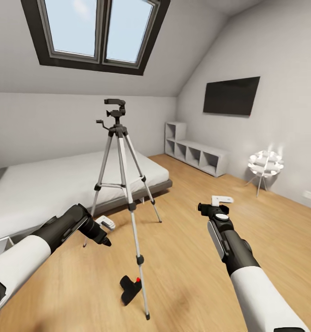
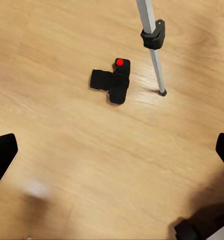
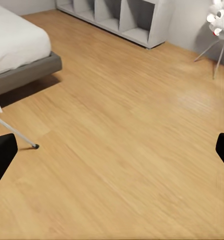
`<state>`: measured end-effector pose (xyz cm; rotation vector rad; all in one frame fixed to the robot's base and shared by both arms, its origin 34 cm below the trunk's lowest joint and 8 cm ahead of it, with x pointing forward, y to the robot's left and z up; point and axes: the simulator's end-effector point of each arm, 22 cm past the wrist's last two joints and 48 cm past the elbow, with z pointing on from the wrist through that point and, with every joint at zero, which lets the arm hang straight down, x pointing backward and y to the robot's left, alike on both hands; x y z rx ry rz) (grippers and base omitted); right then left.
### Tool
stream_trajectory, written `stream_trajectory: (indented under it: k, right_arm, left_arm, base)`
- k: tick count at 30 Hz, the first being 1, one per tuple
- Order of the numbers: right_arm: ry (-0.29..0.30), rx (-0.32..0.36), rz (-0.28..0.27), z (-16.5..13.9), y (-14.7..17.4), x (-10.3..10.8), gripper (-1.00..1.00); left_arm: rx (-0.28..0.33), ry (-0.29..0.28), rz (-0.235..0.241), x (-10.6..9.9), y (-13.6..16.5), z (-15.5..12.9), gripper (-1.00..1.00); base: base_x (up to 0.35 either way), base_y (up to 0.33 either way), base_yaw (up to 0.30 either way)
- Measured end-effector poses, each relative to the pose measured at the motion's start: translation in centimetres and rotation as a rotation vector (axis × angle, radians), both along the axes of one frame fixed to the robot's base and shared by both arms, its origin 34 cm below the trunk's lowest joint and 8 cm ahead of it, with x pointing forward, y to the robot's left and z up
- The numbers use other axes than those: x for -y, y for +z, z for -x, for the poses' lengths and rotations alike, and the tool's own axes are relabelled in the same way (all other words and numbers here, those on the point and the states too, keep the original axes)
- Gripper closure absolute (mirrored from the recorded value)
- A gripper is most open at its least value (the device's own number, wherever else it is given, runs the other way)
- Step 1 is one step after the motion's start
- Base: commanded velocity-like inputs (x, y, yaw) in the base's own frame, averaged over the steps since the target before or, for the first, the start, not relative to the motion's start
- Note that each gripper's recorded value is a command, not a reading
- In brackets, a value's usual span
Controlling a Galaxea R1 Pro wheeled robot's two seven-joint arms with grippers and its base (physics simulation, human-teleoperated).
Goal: Attach the digital camera to the camera tripod in the bedroom.
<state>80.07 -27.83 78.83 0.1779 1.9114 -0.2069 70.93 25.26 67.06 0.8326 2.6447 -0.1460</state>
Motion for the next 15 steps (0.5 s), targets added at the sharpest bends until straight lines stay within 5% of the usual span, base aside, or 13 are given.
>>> stream_trajectory:
  k: [15]
  right_arm:
    - [-0.003,0.0,0.003,0.0,0.0,0.2,-1.0]
  left_arm:
    - [-0.022,0.0,0.009,1.0,-0.8,0.4,-1.0]
  base:
    - [0.0,0.008,-0.017]
